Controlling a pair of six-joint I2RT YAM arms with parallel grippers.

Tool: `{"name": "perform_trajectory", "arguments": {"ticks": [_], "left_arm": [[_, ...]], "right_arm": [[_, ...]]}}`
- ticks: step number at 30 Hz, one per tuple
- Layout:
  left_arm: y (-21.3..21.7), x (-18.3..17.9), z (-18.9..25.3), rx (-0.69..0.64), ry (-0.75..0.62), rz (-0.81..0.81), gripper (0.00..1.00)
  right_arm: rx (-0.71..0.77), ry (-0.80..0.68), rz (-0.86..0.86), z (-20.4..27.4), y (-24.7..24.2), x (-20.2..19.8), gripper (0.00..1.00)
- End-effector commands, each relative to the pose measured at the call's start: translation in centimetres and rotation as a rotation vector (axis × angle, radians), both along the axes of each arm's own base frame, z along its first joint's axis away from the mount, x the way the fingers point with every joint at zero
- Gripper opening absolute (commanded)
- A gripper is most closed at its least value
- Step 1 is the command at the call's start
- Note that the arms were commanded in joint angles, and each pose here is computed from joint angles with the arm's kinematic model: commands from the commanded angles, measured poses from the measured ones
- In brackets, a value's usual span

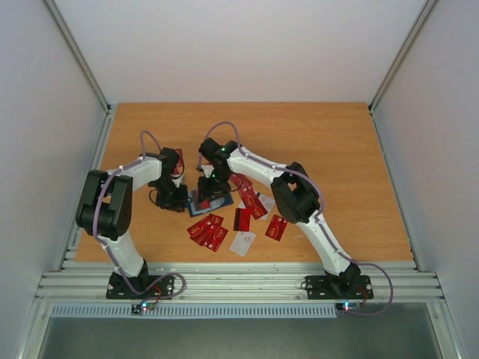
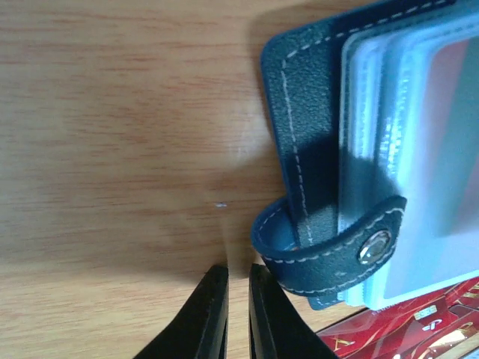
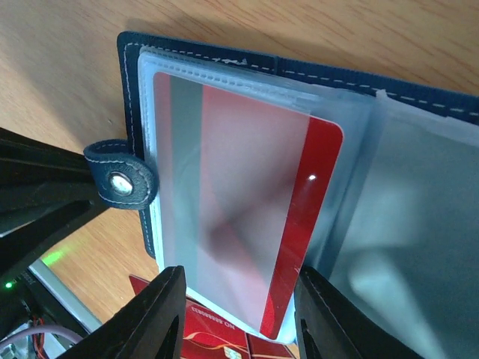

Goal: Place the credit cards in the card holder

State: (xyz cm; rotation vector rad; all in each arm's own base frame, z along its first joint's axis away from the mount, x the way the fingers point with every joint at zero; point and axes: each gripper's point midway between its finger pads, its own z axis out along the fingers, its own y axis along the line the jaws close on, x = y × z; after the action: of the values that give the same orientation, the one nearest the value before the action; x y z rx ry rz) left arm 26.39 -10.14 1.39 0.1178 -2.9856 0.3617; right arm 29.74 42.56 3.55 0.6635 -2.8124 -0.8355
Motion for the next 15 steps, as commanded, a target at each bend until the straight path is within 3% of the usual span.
{"name": "perform_trajectory", "arguments": {"ticks": [1,15], "left_arm": [[-0.6,0.2,-1.4,-0.045,0.003,-0.007,0.11],[-1.8,0.7,-1.7,-0.113,0.002,-0.004,0.1]], "right_arm": [[-0.04,0.009,0.033,-0.5,0.8,-1.0,0.41],[-0.063,-0.004,0.076,1.2,2.1,-1.8,0.41]]}}
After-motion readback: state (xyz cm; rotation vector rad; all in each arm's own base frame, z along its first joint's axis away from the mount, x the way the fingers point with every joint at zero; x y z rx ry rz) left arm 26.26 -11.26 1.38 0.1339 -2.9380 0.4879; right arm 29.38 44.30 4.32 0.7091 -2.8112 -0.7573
